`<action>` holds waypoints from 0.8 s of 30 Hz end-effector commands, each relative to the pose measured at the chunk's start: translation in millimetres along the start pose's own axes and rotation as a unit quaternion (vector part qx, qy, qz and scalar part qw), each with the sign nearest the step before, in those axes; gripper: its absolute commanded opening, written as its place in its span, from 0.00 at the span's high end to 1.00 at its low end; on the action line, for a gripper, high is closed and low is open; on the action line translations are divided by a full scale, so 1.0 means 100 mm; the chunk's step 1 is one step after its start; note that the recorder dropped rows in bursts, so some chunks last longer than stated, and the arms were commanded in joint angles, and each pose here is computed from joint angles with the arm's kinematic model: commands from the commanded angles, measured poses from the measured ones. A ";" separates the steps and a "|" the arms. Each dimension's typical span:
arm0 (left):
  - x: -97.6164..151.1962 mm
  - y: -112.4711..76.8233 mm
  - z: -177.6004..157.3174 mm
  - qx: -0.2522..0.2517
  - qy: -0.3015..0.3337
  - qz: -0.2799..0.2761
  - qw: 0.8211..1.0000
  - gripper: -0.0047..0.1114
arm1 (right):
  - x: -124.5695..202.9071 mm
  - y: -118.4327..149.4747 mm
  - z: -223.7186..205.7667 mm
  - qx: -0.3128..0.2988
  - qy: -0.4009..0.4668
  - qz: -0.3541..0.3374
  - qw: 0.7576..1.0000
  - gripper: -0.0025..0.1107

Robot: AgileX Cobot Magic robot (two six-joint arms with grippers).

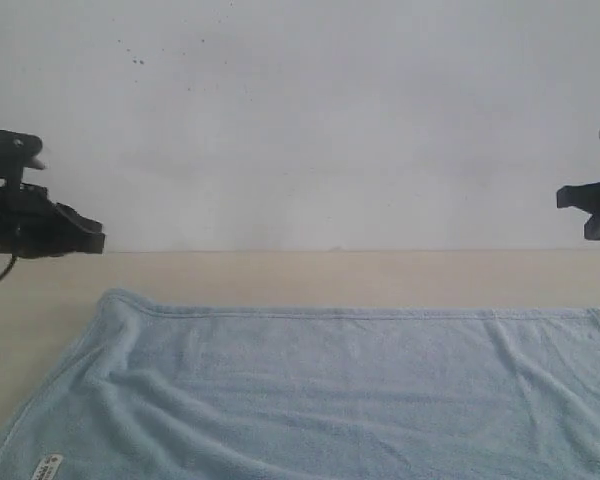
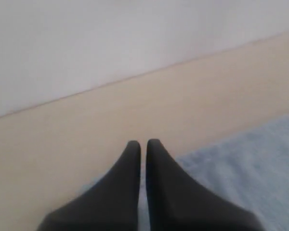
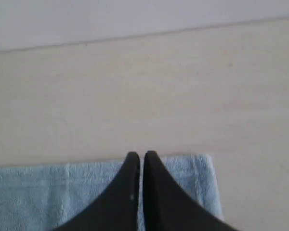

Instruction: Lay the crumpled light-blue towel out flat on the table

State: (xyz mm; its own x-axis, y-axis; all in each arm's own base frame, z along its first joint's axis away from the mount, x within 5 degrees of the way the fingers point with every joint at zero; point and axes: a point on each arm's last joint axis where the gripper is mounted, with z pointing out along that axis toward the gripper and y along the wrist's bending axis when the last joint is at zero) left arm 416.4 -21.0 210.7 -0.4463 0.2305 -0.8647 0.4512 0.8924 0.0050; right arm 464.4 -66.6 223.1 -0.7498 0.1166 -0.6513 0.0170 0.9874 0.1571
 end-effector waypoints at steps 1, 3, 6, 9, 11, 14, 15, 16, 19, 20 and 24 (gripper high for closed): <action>0.29 -0.04 0.23 0.008 0.048 0.005 0.999 0.93 | 0.39 -0.02 0.14 -0.005 0.065 -0.015 0.998 0.95; 0.55 0.10 0.37 -0.034 0.081 -0.027 0.996 0.93 | 0.58 -0.04 0.15 0.007 0.066 -0.046 0.997 0.95; 0.82 0.08 0.54 0.024 0.096 0.014 0.995 0.93 | 0.67 -0.06 0.15 0.019 0.059 -0.063 0.996 0.95; 0.93 0.05 0.66 0.058 0.090 0.031 0.994 0.93 | 0.67 -0.06 0.15 0.020 0.056 -0.063 0.996 0.95; 0.96 0.07 0.72 0.055 0.087 0.012 0.995 0.93 | 0.67 -0.06 0.15 0.020 0.055 -0.064 0.996 0.95; 1.03 0.11 0.78 0.043 0.091 0.001 0.995 0.93 | 0.66 -0.07 0.15 0.021 0.054 -0.065 0.996 0.95; 1.06 0.13 0.80 0.036 0.099 0.002 0.994 0.93 | 0.66 -0.07 0.15 0.021 0.053 -0.065 0.996 0.95; 1.07 0.14 0.80 0.030 0.103 0.003 0.994 0.93 | 0.66 -0.07 0.15 0.022 0.052 -0.065 0.996 0.95; 1.10 0.20 0.79 0.008 0.115 0.005 0.993 0.93 | 0.66 -0.07 0.15 0.023 0.051 -0.068 0.996 0.95; 1.11 0.22 0.78 0.002 0.118 0.004 0.993 0.93 | 0.66 -0.07 0.15 0.023 0.051 -0.068 0.996 0.95; 1.11 0.23 0.78 -0.002 0.121 0.000 0.993 0.93 | 0.66 -0.07 0.15 0.023 0.051 -0.068 0.996 0.95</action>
State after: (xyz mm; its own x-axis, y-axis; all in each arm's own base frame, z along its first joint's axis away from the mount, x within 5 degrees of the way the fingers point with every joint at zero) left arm 436.9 -9.8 79.6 -0.5987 0.3182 -0.7350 0.4753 0.8798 -0.0063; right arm 426.0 -64.2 163.0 -0.8195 -0.0197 -0.5728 -0.0566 0.9973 0.0467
